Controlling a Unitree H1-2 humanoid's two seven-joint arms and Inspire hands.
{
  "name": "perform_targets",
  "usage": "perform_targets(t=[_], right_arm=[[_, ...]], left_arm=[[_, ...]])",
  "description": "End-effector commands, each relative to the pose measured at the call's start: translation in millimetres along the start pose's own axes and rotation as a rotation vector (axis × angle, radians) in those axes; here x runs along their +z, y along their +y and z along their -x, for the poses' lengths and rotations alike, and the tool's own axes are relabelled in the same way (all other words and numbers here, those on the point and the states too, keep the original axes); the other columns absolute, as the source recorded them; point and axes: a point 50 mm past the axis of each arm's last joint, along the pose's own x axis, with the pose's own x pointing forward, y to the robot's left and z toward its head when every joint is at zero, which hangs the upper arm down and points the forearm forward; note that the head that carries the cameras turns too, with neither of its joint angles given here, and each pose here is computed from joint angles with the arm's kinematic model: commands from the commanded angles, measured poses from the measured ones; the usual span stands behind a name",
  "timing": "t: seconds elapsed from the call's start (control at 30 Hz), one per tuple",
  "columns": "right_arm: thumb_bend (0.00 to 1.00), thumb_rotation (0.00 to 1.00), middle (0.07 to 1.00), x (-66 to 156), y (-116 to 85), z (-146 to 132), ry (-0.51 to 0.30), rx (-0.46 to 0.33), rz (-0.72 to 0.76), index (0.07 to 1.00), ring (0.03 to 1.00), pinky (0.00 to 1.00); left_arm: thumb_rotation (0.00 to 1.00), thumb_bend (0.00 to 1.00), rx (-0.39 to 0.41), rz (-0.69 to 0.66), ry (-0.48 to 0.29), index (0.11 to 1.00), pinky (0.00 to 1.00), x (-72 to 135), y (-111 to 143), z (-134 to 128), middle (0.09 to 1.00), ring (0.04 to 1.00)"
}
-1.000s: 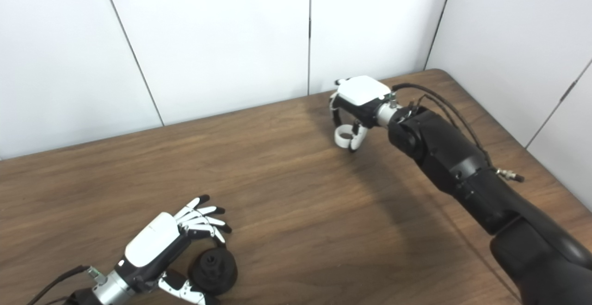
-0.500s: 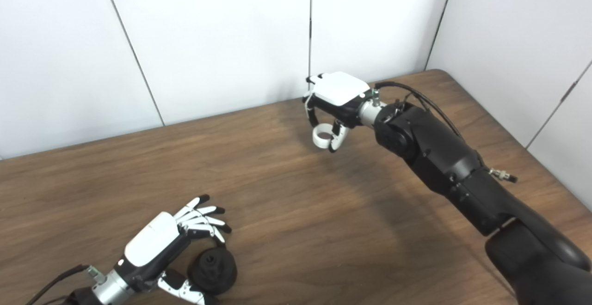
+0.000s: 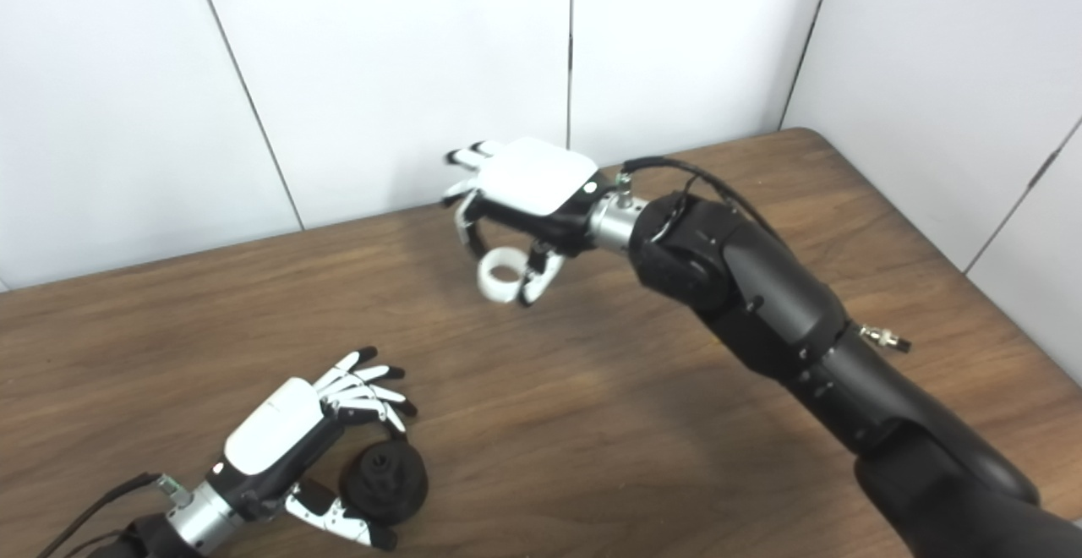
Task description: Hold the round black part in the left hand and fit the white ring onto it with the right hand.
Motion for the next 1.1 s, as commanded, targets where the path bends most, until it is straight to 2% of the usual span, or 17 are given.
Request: perform_targets(t=[0.0, 0.23, 0.63, 0.8, 1.07], right_arm=[[0.53, 0.14, 0.861, 12, -26, -2, -0.052, -0.075, 0.017, 0.483, 1.000, 1.00], [0.53, 0.14, 0.858, 51, -36, -3, -0.164, -0.101, 0.009, 0.482, 1.000, 1.00], [0.53, 0.14, 0.863, 97, -38, -1, -0.332, -0.120, -0.049, 0.482, 1.000, 1.00], [0.53, 0.14, 0.861, 108, -34, 0, -0.367, -0.112, -0.069, 0.482, 1.000, 1.00], [0.53, 0.14, 0.850, 115, -27, 4, -0.393, -0.119, -0.127, 0.481, 1.000, 1.00]], left_arm=[[0.05, 0.52, -0.052, -0.013, 0.063, 0.483, 1.00, -12, -9, 14, 0.732, 0.891], [0.05, 0.52, -0.061, -0.012, 0.063, 0.483, 0.99, -11, -7, 12, 0.731, 0.899], [0.05, 0.52, -0.063, -0.008, 0.061, 0.483, 1.00, -5, -11, 6, 0.740, 0.915], [0.05, 0.52, -0.063, -0.016, 0.058, 0.483, 1.00, -3, -12, 3, 0.744, 0.912], [0.05, 0.52, -0.059, -0.018, 0.059, 0.483, 1.00, 3, -13, -2, 0.751, 0.912]])
